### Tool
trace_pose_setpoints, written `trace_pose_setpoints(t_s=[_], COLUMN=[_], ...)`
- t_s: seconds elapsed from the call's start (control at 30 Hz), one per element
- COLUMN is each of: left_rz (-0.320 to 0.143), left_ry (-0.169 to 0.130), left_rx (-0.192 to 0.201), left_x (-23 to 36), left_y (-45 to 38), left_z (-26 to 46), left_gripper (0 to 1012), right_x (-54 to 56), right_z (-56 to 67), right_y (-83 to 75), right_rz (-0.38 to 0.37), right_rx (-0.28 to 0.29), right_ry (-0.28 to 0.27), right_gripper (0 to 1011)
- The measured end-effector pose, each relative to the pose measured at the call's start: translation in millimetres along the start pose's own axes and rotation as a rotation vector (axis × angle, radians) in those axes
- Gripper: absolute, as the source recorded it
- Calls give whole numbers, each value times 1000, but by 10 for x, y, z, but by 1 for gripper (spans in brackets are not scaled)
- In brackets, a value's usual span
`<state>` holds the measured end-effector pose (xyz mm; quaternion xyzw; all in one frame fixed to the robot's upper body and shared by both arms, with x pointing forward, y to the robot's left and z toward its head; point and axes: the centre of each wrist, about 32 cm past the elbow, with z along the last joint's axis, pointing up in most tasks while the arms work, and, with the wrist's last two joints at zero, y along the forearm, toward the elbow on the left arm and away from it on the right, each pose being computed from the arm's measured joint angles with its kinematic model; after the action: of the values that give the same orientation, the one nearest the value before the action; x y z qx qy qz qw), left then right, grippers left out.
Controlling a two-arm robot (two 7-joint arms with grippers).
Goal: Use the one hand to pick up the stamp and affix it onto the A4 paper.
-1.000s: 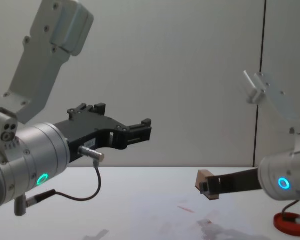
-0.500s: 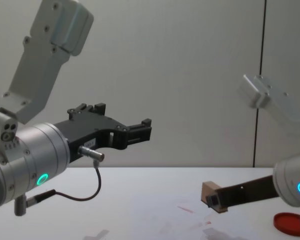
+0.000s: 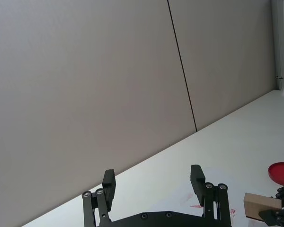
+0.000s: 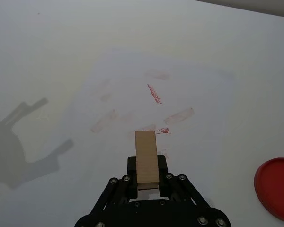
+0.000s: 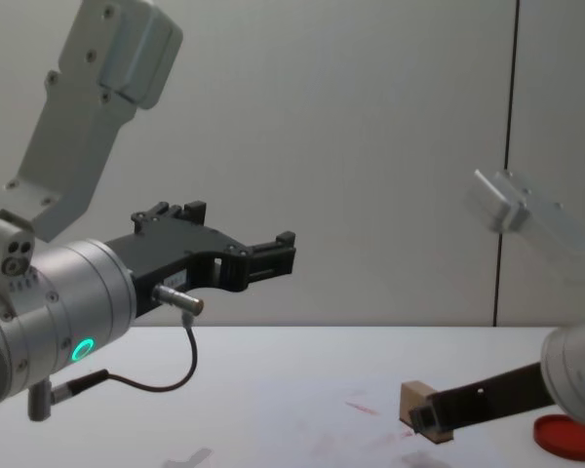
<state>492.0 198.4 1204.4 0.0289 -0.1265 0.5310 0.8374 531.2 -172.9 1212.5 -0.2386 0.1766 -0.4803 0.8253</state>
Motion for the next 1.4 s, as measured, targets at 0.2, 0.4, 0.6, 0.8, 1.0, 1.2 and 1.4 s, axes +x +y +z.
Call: trace_pose_setpoints(t_s=[0.2,0.4,0.6,0.8,1.0,1.2,1.4], left_rz=[0,0,0,0,0,0,0], left_ry=[0,0,0,0,0,0,0], left_rx=[0,0,0,0,0,0,0], left_x=[0,0,0,0,0,0,0], left_y=[0,0,0,0,0,0,0], left_z=[0,0,0,0,0,0,0], left_gripper=[1002,1002,1002,1002,1002,1002,1002], right_x=[-2,-7,-14,-18,-24,-30,-37], right_z=[-5,-7,-4,2,-1,-16,-35], right_y=[26,55,74,86,104,122,142], right_rz=[1,0,-5,-11,-21,-26,-30], right_rx=[-19,-38,-55,-69,-87,-101,-112], right_ry=[0,-5,-14,-23,-35,-42,-48], right_gripper=[226,226,226,225,226,226,225])
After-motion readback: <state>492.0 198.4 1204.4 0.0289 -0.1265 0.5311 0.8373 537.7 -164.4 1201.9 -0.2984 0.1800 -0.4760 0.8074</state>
